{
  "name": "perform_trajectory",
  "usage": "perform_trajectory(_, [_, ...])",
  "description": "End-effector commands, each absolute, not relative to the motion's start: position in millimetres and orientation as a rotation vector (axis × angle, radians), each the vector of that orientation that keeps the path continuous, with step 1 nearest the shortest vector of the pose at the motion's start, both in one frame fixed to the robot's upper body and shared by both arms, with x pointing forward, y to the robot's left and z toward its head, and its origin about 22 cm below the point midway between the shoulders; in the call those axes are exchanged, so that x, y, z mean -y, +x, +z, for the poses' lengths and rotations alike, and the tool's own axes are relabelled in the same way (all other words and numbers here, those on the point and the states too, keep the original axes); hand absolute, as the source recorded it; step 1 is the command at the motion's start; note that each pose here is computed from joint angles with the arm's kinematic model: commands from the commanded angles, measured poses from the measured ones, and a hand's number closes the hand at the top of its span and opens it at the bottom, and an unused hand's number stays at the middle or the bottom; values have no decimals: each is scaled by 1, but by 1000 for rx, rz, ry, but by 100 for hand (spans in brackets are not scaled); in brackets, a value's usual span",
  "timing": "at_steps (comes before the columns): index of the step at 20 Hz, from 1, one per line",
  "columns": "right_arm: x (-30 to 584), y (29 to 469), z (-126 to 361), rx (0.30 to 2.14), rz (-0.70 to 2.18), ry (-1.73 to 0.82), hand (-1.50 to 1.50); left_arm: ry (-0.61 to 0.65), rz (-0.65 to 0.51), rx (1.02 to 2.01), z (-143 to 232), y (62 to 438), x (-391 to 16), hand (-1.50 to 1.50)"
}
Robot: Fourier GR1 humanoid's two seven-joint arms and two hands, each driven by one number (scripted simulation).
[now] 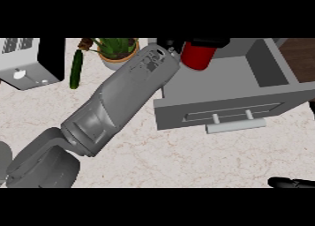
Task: Pick up the can, place it into the drawer and close the drawer
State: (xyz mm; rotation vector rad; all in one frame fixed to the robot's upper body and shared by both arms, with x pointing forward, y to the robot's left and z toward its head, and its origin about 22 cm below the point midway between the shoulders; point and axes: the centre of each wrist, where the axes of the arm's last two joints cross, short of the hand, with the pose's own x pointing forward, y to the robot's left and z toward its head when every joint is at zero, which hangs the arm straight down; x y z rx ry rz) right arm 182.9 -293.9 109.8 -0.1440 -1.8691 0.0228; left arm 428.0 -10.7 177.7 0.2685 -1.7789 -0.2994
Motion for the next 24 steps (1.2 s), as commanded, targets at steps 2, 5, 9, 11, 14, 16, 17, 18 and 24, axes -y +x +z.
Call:
perform_trajectory(2, [291, 174, 106, 1869, 24, -129, -150, 319, -262, 1762, 171, 429, 8, -150])
perform_trajectory(5, [287, 184, 112, 1889, 29, -140, -150, 329, -254, 1770, 164, 431, 4, -150])
perform_trajectory(9, [293, 186, 117, 1896, 39, -134, -150, 337, -234, 1784, 171, 427, 11, -150])
perform_trajectory(11, [296, 183, 117, 1894, 41, -140, -150, 371, -191, 1777, 155, 431, -1, -150])
perform_trajectory(14, [278, 188, 125, 1911, 48, -127, -150, 351, -184, 1774, 165, 427, 8, -150])
perform_trajectory(16, [285, 179, 132, 1922, 103, -189, -150, 359, -178, 1778, 161, 432, 2, -150])
perform_trajectory(17, [290, 179, 137, 1953, 131, -232, -150, 324, -163, 1777, 156, 428, 2, -150])
perform_trajectory(18, [294, 175, 135, 1964, 173, -268, -150, 315, -131, 1767, 156, 427, 3, -150])
perform_trajectory(24, [280, 183, 148, 2017, 345, -396, -150, 259, -98, 1764, 172, 426, 11, -150])
